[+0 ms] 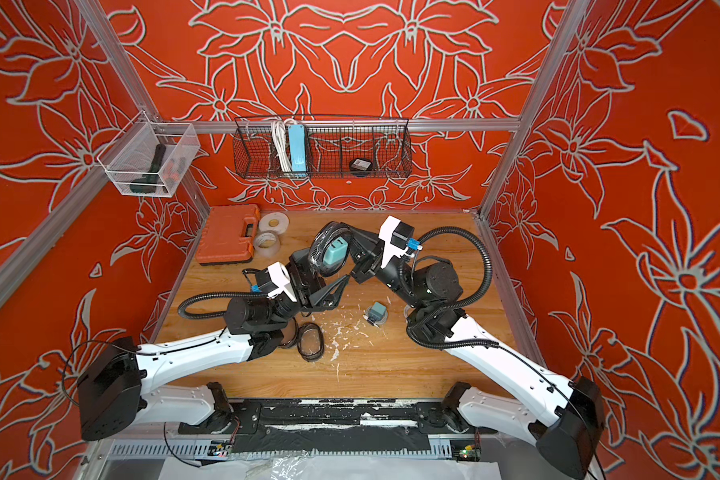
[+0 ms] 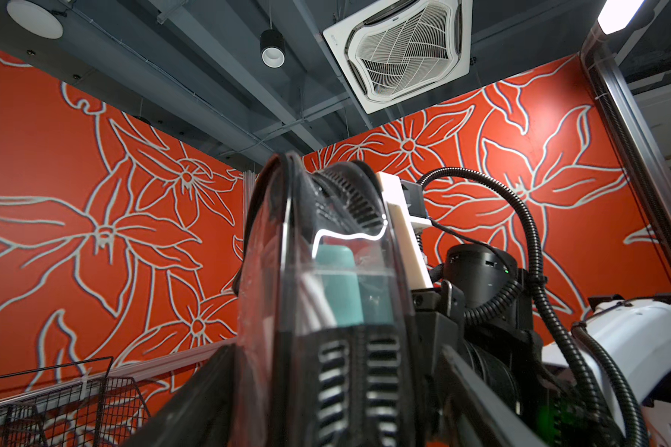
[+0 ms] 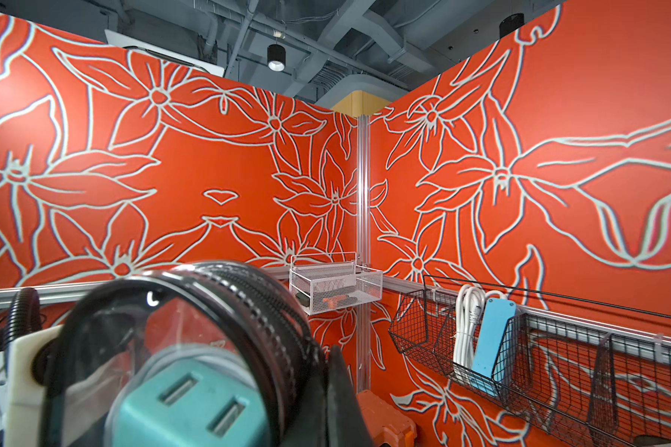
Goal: Pack away charging kits
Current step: Zip the zipper on the storage bag.
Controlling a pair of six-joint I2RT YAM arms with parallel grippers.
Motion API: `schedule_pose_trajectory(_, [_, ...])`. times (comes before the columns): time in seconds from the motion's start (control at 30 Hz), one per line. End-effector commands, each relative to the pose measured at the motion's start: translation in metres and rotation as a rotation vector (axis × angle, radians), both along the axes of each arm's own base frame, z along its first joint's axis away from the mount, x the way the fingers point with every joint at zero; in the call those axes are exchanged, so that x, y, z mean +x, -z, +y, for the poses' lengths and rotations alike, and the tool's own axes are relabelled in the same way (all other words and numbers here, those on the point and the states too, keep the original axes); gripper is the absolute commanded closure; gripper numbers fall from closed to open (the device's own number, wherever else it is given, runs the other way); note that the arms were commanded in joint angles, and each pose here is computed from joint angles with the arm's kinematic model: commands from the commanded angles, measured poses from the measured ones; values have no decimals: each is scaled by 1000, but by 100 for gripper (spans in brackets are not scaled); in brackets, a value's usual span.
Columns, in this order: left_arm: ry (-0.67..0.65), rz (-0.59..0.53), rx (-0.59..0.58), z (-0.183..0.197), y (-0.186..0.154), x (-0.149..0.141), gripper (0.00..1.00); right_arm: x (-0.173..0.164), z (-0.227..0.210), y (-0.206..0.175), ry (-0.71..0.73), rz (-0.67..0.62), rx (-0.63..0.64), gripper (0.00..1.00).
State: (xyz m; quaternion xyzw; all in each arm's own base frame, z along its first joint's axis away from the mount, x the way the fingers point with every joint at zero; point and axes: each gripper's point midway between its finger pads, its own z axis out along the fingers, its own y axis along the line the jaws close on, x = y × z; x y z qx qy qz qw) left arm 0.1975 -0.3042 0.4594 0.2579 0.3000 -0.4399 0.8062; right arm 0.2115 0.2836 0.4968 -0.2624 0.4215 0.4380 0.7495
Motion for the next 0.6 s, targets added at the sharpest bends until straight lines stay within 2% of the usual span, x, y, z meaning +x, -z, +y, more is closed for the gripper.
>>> schedule_pose_trajectory(0.0, [6,-62,-5,-1,-15,-8,30,-7,0,-13,-52,5,52,100])
schedule_pose_trajectory(0.13, [15,-73,7,-4,-21,-9,40,-8,0,-13,-62,12,61,100])
schedule_pose_trajectory(0.27, [14,-65,-2,-3,-28,-8,69,-6,2,-9,-67,28,63,100])
schedule_pose_trajectory(0.37, [3,-38,-11,0,-32,-5,84,-6,0,-5,-62,33,66,100])
schedule_pose_trajectory(0.47, [-7,7,-16,4,-35,-1,95,-5,-2,-1,-41,31,50,100])
schedule_pose_trajectory(0.57, [-16,83,-2,8,-37,5,100,-3,-7,0,19,16,4,100])
